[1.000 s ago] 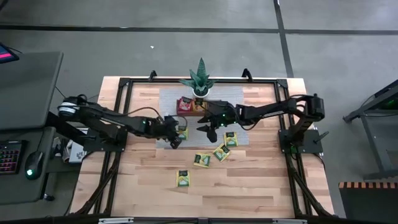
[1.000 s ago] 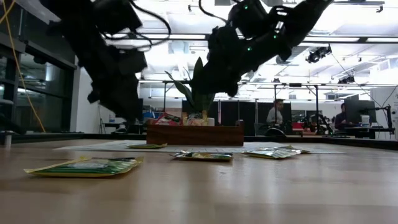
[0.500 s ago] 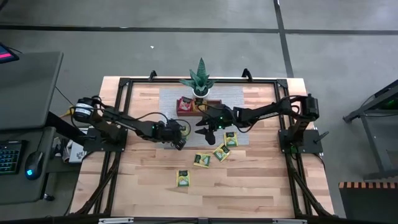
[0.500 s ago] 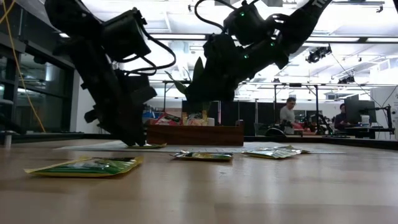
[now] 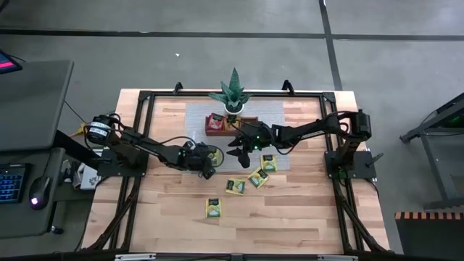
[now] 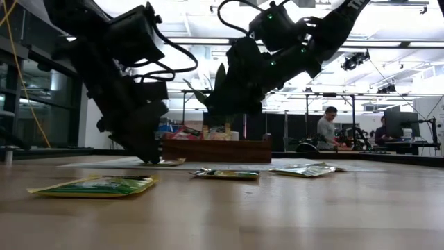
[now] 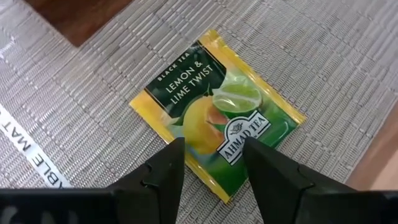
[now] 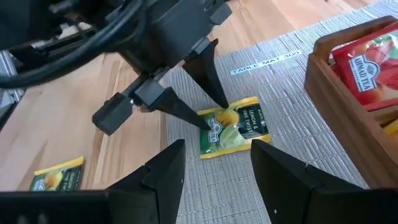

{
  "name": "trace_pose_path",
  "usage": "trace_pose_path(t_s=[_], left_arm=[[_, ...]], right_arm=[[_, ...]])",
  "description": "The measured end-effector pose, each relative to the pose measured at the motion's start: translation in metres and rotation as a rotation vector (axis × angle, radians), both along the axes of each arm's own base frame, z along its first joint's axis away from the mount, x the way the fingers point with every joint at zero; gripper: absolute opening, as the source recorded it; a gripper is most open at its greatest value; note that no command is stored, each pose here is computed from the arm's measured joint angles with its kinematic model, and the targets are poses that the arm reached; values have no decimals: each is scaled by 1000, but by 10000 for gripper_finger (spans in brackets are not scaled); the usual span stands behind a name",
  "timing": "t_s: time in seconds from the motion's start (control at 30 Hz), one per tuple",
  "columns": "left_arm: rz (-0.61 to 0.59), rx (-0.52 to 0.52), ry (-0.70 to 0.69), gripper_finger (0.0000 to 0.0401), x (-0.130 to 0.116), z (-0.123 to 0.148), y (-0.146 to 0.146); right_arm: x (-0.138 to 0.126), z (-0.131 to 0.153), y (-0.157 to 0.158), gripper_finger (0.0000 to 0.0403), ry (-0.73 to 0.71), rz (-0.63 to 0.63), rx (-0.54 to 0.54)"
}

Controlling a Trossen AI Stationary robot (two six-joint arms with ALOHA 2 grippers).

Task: Pick & Place Tea
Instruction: Put the yellow tea bag into the right section of the wooden organizer

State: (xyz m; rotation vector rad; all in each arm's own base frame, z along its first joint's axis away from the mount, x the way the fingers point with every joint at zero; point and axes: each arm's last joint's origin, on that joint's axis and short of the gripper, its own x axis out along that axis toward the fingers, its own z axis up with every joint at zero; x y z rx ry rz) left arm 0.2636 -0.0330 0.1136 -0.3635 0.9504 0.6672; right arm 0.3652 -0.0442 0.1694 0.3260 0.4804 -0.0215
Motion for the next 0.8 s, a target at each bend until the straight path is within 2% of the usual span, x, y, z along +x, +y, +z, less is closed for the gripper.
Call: trace_pose_path(t_s=[0.13, 0.27, 0.43, 0.63, 0.8], left_arm=[[-48, 19, 19, 163, -2, 0, -6], [-100, 38, 37, 163, -3, -1, -10], [-128, 43, 49, 163, -3, -1, -10], [-129, 42, 49, 163, -3, -1, -10], [-128, 42, 49, 163, -3, -1, -10]], right_arm=[[4, -9, 4, 179, 8, 7, 37], [12, -32, 12, 179, 13, 55, 104], [22, -56, 16, 179, 12, 11, 159], [53, -58, 12, 179, -4, 12, 173], [69, -61, 4, 179, 84, -16, 182]])
